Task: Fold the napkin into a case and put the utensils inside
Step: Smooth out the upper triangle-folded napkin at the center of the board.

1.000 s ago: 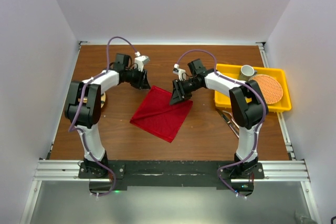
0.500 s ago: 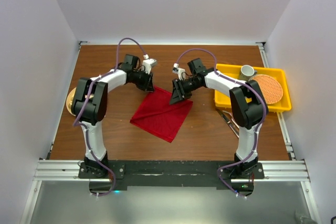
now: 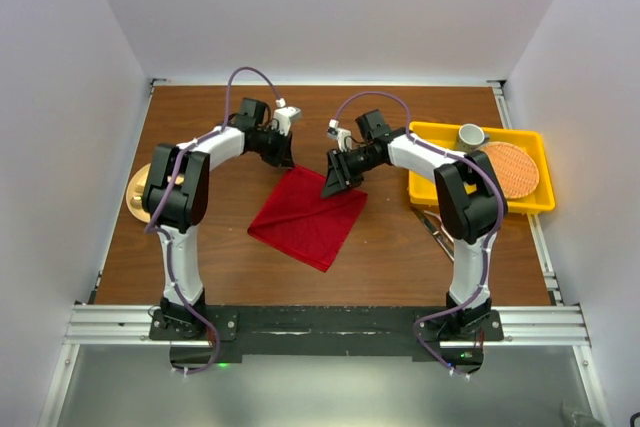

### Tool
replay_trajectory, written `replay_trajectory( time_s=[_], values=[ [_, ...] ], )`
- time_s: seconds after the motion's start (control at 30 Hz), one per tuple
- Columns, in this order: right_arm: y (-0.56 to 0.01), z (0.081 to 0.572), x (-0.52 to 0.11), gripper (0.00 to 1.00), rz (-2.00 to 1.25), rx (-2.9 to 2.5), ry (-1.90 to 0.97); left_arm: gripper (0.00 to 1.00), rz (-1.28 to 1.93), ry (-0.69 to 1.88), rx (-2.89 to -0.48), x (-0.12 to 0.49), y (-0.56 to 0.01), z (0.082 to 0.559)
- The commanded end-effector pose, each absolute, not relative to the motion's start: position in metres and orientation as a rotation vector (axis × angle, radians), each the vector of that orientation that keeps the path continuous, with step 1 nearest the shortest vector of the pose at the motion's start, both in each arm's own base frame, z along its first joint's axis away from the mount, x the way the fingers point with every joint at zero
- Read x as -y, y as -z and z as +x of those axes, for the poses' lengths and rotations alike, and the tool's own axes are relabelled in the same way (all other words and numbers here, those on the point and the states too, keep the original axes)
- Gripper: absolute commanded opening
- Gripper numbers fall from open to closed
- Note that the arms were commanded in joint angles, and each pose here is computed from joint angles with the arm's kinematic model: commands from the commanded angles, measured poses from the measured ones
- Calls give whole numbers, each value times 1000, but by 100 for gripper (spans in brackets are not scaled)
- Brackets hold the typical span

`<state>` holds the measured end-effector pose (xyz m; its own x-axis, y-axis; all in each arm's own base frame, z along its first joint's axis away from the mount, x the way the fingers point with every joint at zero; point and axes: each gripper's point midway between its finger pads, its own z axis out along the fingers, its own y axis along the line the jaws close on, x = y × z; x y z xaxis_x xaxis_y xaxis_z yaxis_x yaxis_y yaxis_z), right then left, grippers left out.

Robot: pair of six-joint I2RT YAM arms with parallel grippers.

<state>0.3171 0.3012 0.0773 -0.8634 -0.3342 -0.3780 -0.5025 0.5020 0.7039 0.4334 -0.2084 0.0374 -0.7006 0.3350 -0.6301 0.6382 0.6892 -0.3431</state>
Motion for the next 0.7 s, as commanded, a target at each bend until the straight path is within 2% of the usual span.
replay_trajectory(
  time_s=[0.0,0.13,0.3,0.37,0.67],
  values=[
    [-88,327,-308,46,-745,-2490,-1310,15,773,756,-2338,209,-47,437],
    [-87,327,-307,46,-738,-2496,-1309,24,771,765,-2356,208,-42,432],
    [-87,328,-309,46,-731,-2495,-1309,27,767,774,-2370,208,-35,430],
    [-87,329,-309,46,-723,-2497,-1313,25,771,785,-2368,209,-35,429],
    [-82,334,-316,47,-707,-2496,-1321,3,770,787,-2335,209,-44,436]
  ],
)
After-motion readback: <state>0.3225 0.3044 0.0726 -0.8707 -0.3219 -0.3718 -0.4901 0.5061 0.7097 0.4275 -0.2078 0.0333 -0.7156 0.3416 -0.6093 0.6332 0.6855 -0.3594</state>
